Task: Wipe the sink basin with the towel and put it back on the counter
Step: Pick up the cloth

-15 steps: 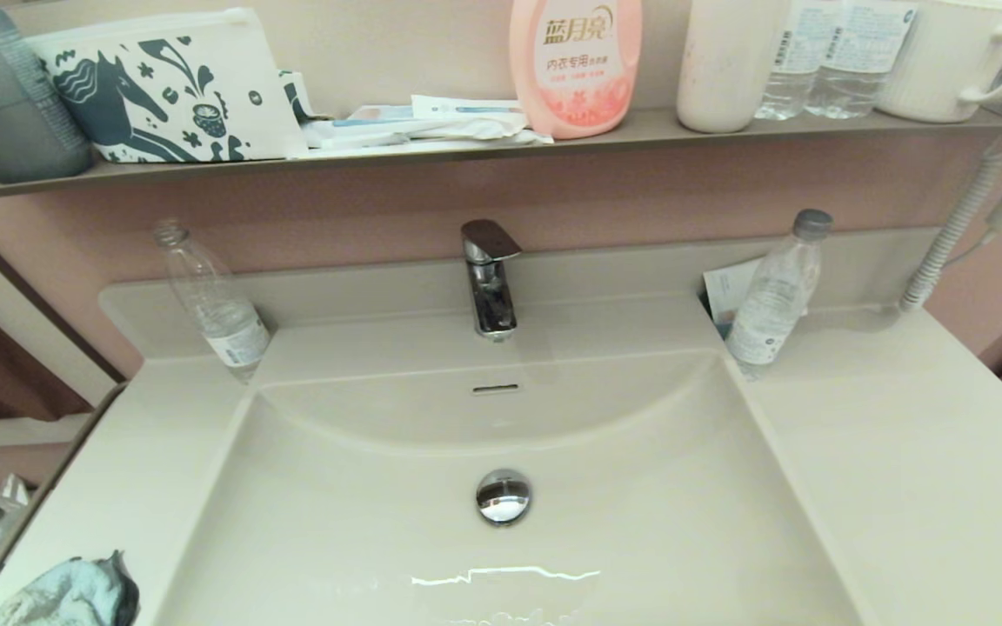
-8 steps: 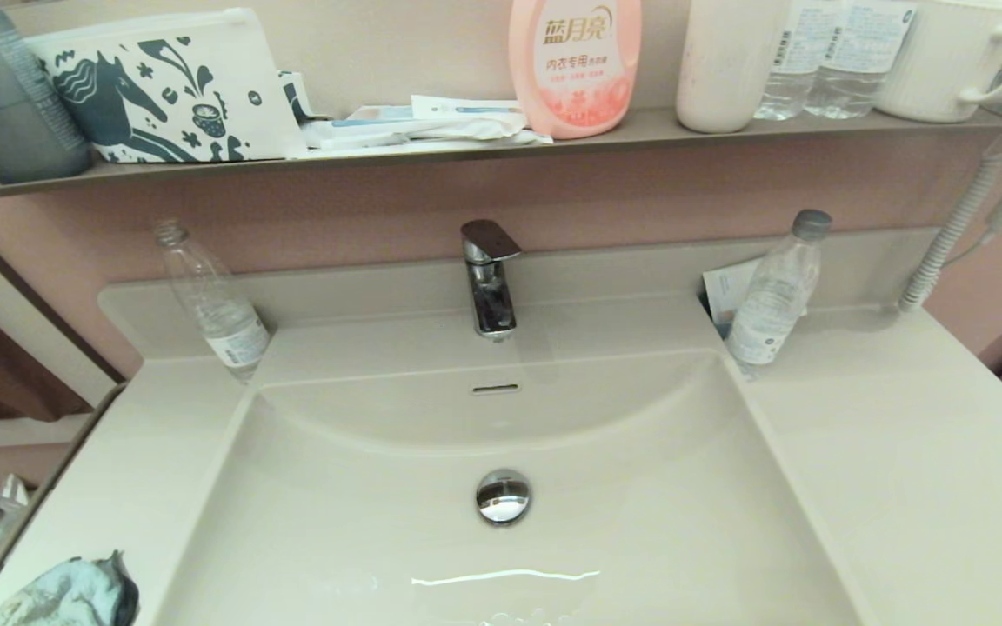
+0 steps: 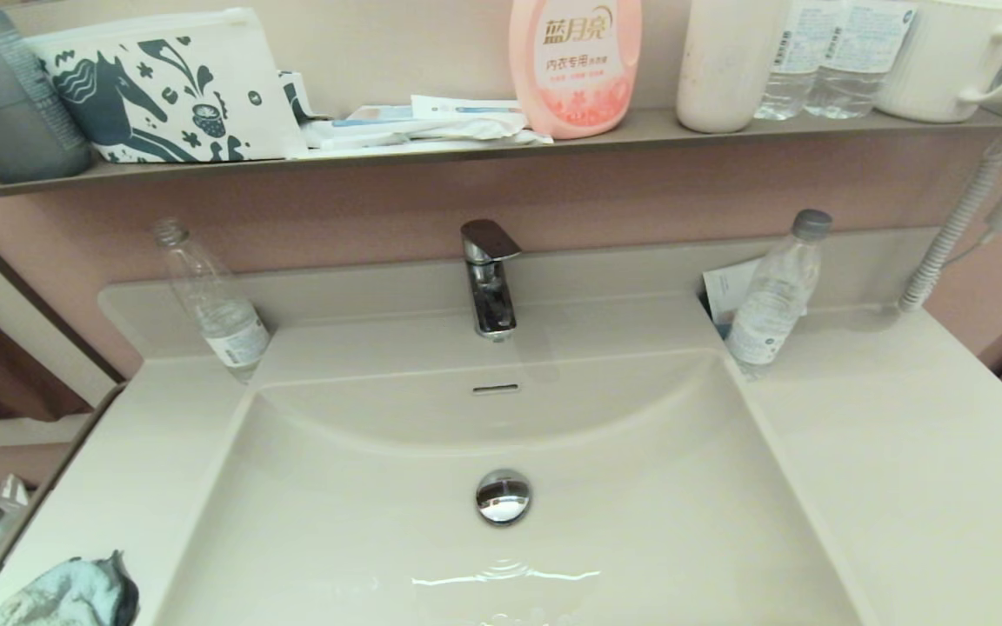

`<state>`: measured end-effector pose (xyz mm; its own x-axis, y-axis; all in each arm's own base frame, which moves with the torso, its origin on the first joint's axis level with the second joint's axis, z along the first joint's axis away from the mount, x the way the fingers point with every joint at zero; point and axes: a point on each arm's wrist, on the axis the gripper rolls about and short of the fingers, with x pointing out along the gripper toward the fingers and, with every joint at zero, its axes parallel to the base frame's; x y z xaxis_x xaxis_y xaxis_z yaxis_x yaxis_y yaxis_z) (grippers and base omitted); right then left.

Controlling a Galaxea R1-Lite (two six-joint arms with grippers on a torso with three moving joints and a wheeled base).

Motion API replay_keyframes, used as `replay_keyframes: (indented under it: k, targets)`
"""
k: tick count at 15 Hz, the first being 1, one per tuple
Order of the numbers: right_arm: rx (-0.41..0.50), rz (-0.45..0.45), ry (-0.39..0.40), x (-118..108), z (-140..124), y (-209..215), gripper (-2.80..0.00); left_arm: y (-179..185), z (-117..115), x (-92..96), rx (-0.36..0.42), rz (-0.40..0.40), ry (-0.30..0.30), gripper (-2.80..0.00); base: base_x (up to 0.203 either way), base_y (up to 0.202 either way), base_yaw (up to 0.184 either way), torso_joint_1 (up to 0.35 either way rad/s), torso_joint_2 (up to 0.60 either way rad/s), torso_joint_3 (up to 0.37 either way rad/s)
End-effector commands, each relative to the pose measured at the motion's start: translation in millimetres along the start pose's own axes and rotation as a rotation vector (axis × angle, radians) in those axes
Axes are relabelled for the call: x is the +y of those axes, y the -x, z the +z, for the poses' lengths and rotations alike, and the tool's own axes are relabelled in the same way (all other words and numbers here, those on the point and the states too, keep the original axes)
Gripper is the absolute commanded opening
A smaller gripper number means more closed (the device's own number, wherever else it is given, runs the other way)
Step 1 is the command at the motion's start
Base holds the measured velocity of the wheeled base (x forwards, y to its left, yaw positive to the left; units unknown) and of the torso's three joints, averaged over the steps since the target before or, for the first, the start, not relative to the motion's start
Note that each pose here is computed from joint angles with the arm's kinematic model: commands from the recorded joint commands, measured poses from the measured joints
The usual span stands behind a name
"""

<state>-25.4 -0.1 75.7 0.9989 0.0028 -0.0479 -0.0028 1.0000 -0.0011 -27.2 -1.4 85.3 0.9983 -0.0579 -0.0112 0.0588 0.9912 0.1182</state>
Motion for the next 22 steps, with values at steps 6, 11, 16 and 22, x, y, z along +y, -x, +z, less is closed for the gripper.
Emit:
replay_keyframes:
  k: [6,11,16,22]
  targets:
    - [0.003,0.0,0.0,0.0,-0.1,-0.1,-2.8,-37.7,82.0,13.4,0.177,0.041,-0.004,-2.8,0.0,0.0,0.0,0.0,0.0,0.0]
    - [0.003,0.0,0.0,0.0,-0.1,-0.1,-2.8,-82.9,87.5,27.4,0.472,0.294,0.075,-2.8,0.0,0.0,0.0,0.0,0.0,0.0]
    - [0.003,0.0,0.0,0.0,-0.1,-0.1,-2.8,-98.3,97.1,47.1,0.68,0.524,0.284,-2.8,0.0,0.0,0.0,0.0,0.0,0.0]
    - [0.003,0.0,0.0,0.0,-0.1,-0.1,-2.8,-116.7,87.5,55.2,0.875,0.581,0.428,0.0,0.0,0.0,0.0,0.0,0.0,0.0]
